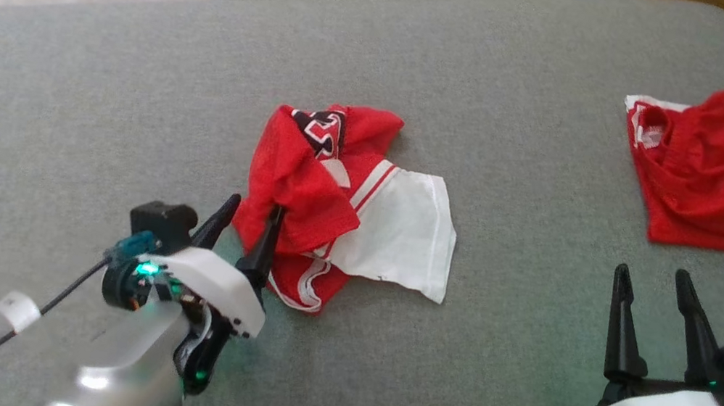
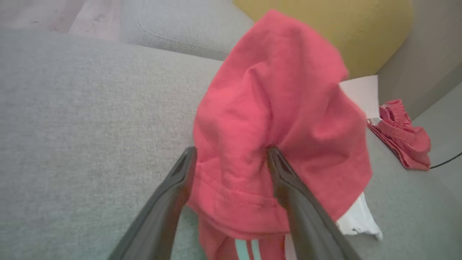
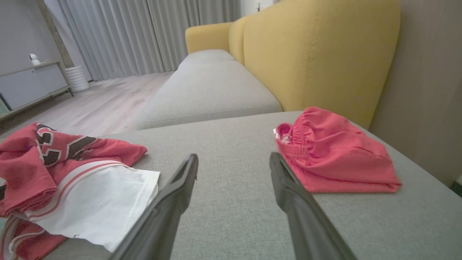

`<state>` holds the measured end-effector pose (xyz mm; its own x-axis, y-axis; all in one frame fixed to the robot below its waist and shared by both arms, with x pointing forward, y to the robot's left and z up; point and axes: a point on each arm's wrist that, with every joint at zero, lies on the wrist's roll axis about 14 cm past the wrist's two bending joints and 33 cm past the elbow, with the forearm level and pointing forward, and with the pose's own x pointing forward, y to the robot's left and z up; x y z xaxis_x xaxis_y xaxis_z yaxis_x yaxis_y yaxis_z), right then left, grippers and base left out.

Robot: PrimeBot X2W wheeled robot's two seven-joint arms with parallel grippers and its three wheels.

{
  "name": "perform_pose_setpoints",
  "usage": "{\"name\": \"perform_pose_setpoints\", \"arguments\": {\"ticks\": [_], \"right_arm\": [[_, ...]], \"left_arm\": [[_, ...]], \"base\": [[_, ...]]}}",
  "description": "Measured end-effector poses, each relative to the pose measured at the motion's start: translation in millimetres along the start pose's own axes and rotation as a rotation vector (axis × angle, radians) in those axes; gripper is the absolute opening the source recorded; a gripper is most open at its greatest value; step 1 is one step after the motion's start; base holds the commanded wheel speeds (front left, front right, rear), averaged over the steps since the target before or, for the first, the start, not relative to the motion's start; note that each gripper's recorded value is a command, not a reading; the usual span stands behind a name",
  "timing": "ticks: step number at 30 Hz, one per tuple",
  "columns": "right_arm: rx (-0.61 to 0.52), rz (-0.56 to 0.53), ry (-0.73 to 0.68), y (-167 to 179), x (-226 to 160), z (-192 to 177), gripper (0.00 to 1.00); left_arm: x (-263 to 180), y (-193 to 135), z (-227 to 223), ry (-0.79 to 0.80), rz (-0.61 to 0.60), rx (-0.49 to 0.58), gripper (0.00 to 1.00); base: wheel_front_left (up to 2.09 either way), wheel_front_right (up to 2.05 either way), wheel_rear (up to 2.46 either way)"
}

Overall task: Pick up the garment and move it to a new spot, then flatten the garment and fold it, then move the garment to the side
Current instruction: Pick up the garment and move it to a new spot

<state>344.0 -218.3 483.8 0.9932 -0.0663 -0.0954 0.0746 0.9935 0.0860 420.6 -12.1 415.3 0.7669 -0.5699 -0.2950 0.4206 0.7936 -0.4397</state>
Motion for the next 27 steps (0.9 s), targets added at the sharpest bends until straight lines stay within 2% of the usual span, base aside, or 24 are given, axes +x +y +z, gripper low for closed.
{"name": "perform_pose_setpoints", "arguments": {"ticks": [4,11,17,22,27], "right_arm": [[0.002,0.034,-0.028,10.5,1.1,8.3,1.0],[-0.014,0.079,-0.065,23.8,2.3,19.6,1.0],[-0.014,0.142,-0.065,43.3,-0.7,15.9,1.0],[-0.017,0.188,-0.087,58.2,-1.1,19.5,1.0],[-0.02,0.21,-0.058,63.9,-8.5,4.8,1.0]], "left_arm": [[-7.5,-1.8,22.7,-0.058,0.0,0.081,1.0],[-31.3,-6.4,58.6,-0.18,0.005,0.147,1.0],[-75.8,12.1,56.4,-0.254,0.105,0.166,1.0],[-118.7,37.0,43.1,-0.301,0.23,0.127,1.0],[-155.8,53.4,41.7,-0.37,0.33,0.104,1.0]], "base": [[0.0,0.0,0.0],[0.0,0.0,0.0],[0.0,0.0,0.0],[0.0,0.0,0.0],[0.0,0.0,0.0]]}}
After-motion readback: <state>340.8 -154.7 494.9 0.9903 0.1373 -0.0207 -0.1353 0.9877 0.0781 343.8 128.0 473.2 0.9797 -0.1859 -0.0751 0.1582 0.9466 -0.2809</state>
